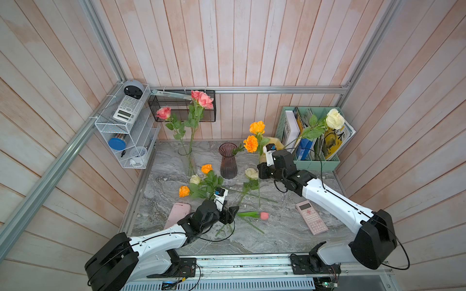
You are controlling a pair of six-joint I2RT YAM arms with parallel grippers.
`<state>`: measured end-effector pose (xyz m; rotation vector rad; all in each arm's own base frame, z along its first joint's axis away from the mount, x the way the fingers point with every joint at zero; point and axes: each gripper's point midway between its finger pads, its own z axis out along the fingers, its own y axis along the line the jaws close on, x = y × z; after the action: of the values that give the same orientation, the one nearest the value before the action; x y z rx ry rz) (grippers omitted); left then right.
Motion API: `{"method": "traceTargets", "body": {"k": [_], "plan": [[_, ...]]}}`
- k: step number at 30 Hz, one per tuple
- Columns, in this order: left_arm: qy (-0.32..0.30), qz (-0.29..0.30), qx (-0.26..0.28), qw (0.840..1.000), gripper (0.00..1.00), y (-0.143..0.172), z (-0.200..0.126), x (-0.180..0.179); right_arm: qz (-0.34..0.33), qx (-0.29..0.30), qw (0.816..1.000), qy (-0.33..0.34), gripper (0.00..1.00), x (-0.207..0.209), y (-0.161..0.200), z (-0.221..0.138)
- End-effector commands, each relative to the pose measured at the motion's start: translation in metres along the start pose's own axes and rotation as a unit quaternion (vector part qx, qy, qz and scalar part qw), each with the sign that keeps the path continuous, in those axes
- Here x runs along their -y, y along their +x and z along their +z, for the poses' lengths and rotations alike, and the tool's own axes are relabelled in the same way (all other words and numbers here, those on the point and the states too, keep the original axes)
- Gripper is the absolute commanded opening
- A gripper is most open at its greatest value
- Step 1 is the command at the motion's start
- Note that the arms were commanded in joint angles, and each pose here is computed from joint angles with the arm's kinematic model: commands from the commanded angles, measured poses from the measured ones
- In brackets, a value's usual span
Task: Arrange the flowers in different vases according to their colors
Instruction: Pick up the flower at the center of the board, then insert the flower into the vase.
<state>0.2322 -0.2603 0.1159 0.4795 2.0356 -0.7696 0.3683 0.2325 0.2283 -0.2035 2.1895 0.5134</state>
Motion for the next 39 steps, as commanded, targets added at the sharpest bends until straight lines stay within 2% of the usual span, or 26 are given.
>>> {"method": "traceTargets", "body": {"k": [1,8,13,20,25,32,39], "plan": [[0.030,-0.006,0.028,0.999,0.78,-0.014,0.005,0.012,0.008,0.077,0.997,0.017,0.00,0.007,-0.052,-0.012],[0.025,-0.011,0.028,0.999,0.78,-0.007,0.005,0.008,-0.007,0.150,0.989,-0.008,0.00,-0.003,-0.104,-0.023],[0.018,-0.004,0.024,1.000,0.78,-0.004,0.006,0.005,-0.019,0.205,0.978,-0.027,0.00,-0.019,-0.153,-0.047],[0.004,-0.005,0.027,1.000,0.79,-0.002,0.003,-0.001,-0.057,0.309,0.949,0.031,0.00,-0.019,-0.223,-0.119],[-0.001,-0.008,0.024,1.000,0.79,0.001,0.005,-0.006,-0.093,0.367,0.926,-0.001,0.00,-0.048,-0.259,-0.143],[-0.001,-0.021,0.025,0.999,0.79,0.005,0.006,-0.011,-0.148,0.445,0.881,-0.058,0.00,-0.117,-0.281,-0.154],[-0.005,-0.024,0.028,0.999,0.79,0.007,0.003,-0.014,-0.141,0.449,0.874,-0.120,0.00,-0.161,-0.287,-0.128]]}}
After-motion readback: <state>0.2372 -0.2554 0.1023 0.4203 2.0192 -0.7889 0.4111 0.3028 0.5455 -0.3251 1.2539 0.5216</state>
